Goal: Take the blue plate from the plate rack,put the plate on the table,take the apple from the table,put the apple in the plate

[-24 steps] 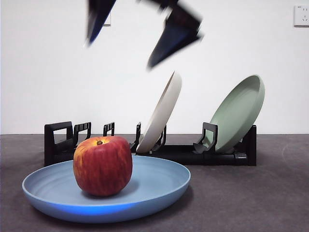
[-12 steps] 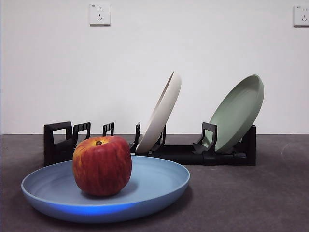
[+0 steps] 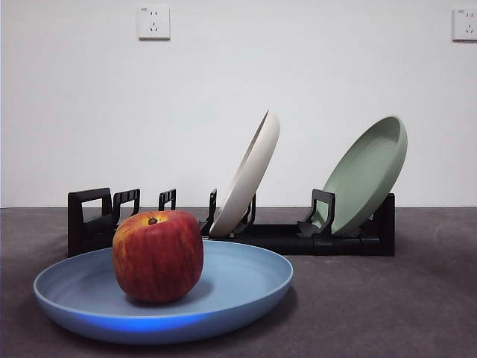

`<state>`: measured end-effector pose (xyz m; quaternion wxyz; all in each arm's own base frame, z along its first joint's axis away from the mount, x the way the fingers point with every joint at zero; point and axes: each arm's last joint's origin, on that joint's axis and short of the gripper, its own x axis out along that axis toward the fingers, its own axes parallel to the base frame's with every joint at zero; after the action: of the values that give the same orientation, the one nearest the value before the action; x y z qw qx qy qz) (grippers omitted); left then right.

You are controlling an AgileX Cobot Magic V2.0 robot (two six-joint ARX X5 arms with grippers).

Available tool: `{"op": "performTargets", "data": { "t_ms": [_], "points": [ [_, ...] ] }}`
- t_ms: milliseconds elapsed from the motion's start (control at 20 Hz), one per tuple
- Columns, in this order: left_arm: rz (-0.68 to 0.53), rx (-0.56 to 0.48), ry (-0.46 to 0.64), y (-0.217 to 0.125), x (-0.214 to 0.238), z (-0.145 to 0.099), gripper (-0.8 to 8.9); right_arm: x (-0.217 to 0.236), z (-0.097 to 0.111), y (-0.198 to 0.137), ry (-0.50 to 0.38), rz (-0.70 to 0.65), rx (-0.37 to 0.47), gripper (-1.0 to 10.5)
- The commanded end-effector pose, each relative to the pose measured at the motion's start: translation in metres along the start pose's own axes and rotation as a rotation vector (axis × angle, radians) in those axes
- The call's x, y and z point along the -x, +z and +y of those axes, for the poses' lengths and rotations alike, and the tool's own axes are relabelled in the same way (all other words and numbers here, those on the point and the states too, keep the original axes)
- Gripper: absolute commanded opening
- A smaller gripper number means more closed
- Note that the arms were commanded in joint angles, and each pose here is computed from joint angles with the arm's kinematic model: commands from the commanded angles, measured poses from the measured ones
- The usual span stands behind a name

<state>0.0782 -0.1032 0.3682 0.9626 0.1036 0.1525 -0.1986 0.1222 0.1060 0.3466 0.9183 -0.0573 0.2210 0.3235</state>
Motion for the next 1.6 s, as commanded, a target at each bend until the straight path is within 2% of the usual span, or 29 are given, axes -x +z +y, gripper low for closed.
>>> {"op": "performTargets", "data": {
  "t_ms": [50, 250, 400, 550, 1150, 1300, 1450, 1600],
  "points": [
    [-0.042, 0.024, -0.013, -0.036, -0.013, -0.007, -0.08, -0.009, -0.002, -0.034, -0.003, -0.021, -0.042, -0.1],
    [-0.092, 0.059, -0.018, -0.087, -0.036, -0.018, -0.08, -0.016, -0.004, -0.086, 0.008, -0.131, -0.117, -0.1],
    [-0.105, 0.07, -0.039, -0.107, -0.047, -0.024, -0.08, -0.016, -0.007, -0.109, -0.02, -0.12, -0.124, -0.1],
    [-0.107, 0.09, -0.11, -0.107, -0.048, -0.027, -0.03, -0.016, -0.007, -0.111, -0.044, -0.102, -0.125, 0.0],
    [-0.078, 0.074, -0.101, -0.11, -0.048, -0.026, -0.02, -0.016, -0.007, -0.111, -0.043, -0.101, -0.124, 0.0],
    [-0.117, 0.04, -0.022, -0.108, -0.042, -0.012, -0.02, -0.016, -0.007, -0.111, -0.043, -0.102, -0.124, 0.0],
    [-0.154, 0.109, -0.007, -0.11, -0.039, 0.01, -0.02, -0.016, -0.007, -0.111, -0.043, -0.102, -0.124, 0.0],
    [-0.17, 0.163, 0.052, -0.134, -0.041, 0.03, -0.02, -0.016, -0.007, -0.111, -0.043, -0.102, -0.124, 0.0]
  ]
}}
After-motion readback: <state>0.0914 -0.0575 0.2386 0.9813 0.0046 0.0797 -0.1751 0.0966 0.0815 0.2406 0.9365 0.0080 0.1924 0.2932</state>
